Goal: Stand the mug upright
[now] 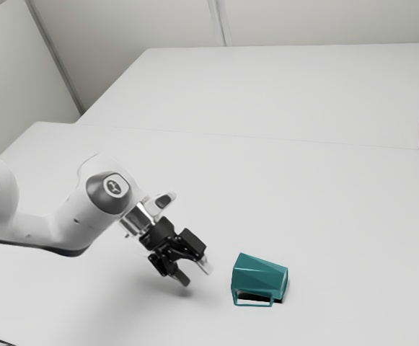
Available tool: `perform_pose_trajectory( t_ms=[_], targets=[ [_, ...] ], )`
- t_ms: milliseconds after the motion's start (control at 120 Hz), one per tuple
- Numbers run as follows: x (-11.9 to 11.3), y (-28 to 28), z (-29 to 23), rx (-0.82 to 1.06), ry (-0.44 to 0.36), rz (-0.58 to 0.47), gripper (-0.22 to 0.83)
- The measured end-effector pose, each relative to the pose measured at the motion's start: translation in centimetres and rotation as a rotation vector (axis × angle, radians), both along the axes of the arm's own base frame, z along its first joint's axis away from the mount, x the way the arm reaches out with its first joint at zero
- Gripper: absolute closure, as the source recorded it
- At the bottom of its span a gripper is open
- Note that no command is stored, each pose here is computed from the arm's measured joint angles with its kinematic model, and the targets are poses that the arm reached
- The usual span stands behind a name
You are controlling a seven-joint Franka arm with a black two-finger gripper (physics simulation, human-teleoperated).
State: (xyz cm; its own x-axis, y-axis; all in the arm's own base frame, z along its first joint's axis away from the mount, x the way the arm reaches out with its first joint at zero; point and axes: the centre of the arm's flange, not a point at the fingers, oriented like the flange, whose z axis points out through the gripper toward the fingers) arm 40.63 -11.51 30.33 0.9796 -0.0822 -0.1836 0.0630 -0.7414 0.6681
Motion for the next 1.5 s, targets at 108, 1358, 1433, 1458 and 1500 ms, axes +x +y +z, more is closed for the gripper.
perform_pose_trajectory(
  t_ms=[108, 1358, 1433, 1458, 1500],
  targets=[
    [0.0, -0.8, -0.2, -0.043, -0.039, -0.017, 0.0],
    [4.9, -8.7, -1.1, -0.128, -0.351, -0.247, 0.05],
    [5.1, -9.2, -0.9, -0.132, -0.36, -0.253, 0.18],
    [5.2, -9.3, -0.8, -0.133, -0.363, -0.255, 0.23],
    [5.4, -9.5, -0.7, -0.134, -0.369, -0.257, 0.33]
  ],
)
